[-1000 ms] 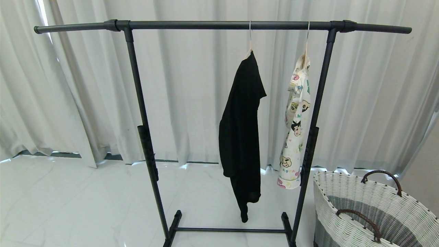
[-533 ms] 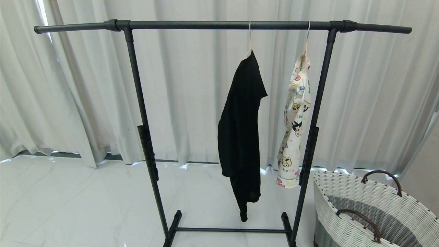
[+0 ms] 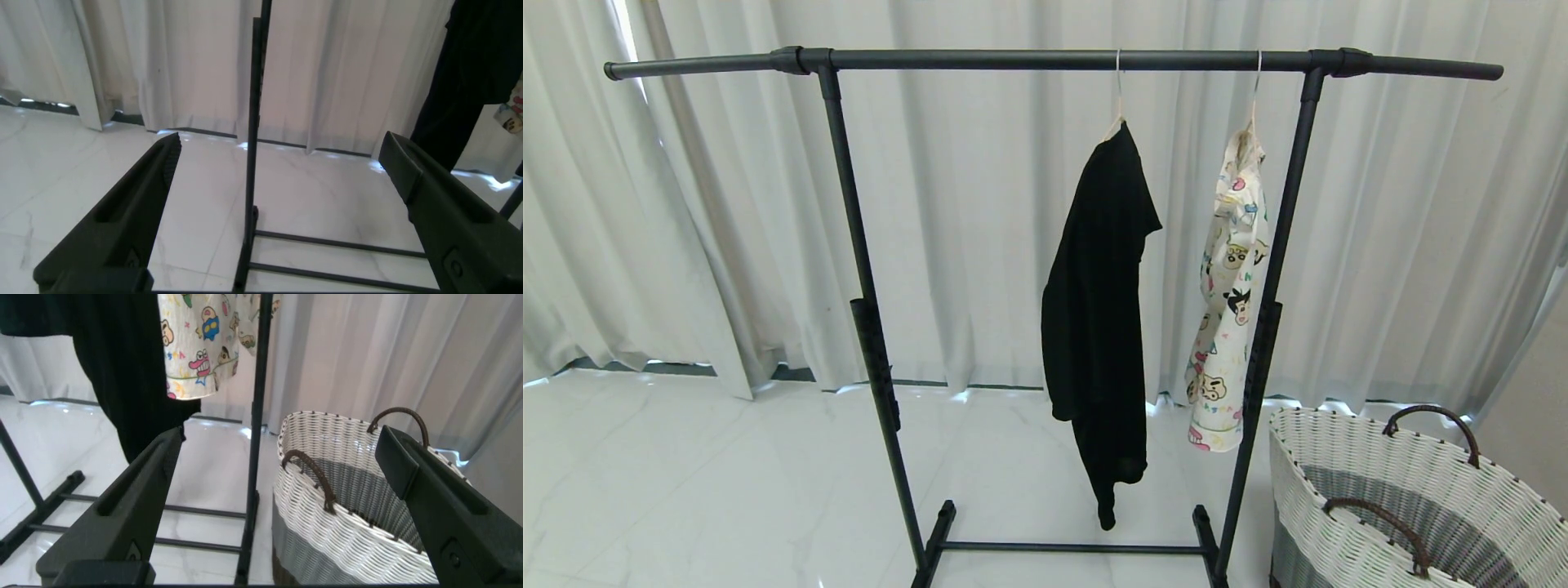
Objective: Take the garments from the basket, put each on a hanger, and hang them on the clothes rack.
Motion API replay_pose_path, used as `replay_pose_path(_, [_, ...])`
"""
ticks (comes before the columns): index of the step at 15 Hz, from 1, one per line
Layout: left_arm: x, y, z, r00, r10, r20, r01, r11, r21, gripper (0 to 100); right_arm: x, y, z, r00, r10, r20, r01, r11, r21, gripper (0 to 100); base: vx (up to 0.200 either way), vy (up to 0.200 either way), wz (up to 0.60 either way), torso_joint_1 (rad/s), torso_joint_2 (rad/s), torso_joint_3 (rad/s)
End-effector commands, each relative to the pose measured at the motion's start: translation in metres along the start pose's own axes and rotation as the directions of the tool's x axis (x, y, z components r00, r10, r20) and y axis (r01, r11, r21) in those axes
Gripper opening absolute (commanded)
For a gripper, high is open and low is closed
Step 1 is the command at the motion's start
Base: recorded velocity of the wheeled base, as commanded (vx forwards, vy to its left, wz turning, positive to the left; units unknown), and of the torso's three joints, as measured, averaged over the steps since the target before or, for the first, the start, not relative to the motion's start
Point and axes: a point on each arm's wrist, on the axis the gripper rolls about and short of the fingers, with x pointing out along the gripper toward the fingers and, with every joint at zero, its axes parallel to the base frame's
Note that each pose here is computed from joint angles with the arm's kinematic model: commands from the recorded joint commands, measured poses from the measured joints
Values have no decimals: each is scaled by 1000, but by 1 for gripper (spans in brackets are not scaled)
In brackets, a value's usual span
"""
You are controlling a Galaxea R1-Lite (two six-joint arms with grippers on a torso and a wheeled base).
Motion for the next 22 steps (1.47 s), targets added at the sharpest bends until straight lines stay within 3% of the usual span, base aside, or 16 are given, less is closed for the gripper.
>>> replay_pose_path(1, [0, 0, 0, 1000, 0, 0, 0, 1000, 0, 100, 0, 0, 0, 1000, 0, 0, 0, 1000, 0, 100, 0, 0, 0, 0, 0, 0])
replay_pose_path(22, [0, 0, 0, 1000, 2, 0, -2, 1000, -3, 100, 0, 0, 0, 1000, 0, 0, 0, 1000, 0, 100, 0, 0, 0, 0, 0, 0])
